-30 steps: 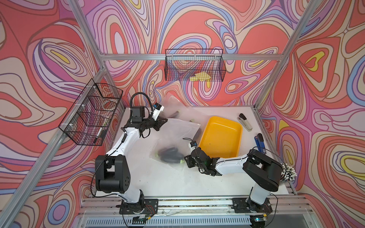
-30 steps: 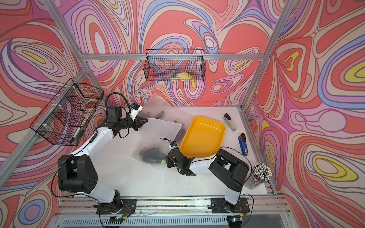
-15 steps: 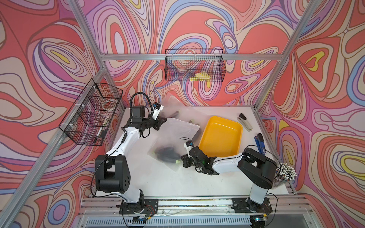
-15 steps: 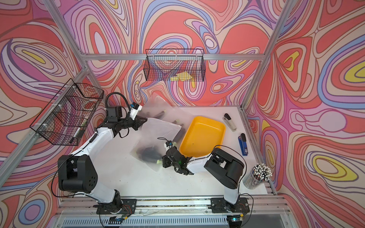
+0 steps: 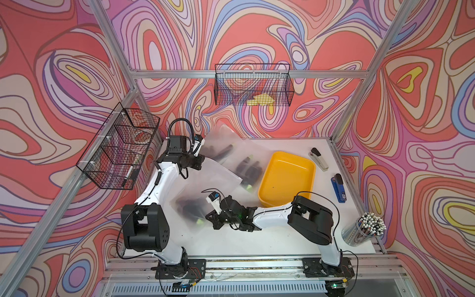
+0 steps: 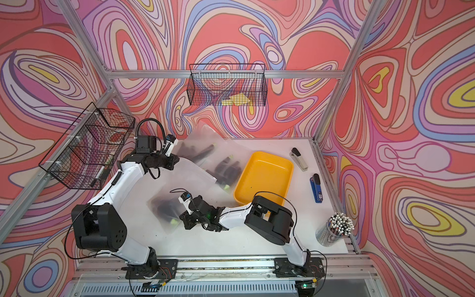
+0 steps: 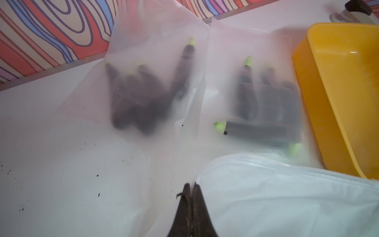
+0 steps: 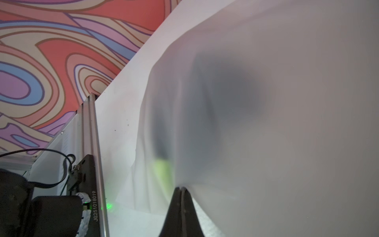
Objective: Place the eggplant in a zip-top bag and seal the zipper
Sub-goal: Place the zipper food storage bag at the center of the board, then reset both arms
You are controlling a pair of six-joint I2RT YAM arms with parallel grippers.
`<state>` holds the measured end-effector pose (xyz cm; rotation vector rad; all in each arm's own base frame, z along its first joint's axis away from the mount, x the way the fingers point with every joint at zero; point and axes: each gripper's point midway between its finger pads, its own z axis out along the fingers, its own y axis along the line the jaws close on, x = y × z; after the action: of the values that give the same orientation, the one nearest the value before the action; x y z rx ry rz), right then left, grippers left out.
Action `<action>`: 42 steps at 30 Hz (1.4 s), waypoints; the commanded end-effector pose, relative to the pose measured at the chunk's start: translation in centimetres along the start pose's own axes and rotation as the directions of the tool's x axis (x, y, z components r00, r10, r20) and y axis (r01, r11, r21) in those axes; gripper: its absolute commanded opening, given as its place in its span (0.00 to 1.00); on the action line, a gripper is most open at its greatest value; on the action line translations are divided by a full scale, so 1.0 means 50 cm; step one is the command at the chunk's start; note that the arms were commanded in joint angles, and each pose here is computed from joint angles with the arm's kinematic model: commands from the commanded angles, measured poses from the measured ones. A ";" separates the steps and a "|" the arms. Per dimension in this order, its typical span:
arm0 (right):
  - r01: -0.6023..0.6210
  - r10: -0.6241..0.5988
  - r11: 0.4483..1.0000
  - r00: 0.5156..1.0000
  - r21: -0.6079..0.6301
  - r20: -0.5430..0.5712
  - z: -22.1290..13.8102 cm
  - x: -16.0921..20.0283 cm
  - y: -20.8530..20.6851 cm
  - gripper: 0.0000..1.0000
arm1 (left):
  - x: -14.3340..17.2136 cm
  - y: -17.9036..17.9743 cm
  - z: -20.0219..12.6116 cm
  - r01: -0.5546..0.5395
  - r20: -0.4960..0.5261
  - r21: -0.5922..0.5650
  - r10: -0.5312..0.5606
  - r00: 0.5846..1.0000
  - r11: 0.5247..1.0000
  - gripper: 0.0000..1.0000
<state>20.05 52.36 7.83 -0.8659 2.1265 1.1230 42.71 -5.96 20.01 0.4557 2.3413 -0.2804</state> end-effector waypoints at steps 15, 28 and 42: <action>0.057 -0.053 0.991 0.998 0.120 -0.035 -0.015 0.033 -0.063 0.38 | 0.052 0.052 0.101 0.096 -0.096 -0.046 -0.100 0.990 0.994 0.42; 0.155 -0.185 0.888 0.982 0.434 0.028 -0.258 -0.106 -0.204 0.98 | -0.074 0.087 -0.012 0.210 0.270 -0.171 -0.160 0.950 0.963 0.99; -0.227 -0.162 0.370 0.939 0.901 0.303 -0.822 -0.194 -0.555 0.98 | 0.134 0.104 -0.052 0.386 0.411 -0.317 -0.242 0.879 0.866 0.99</action>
<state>39.52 12.14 21.06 -0.1076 1.9831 0.0014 38.46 0.05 13.90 -0.1403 2.1515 -0.0946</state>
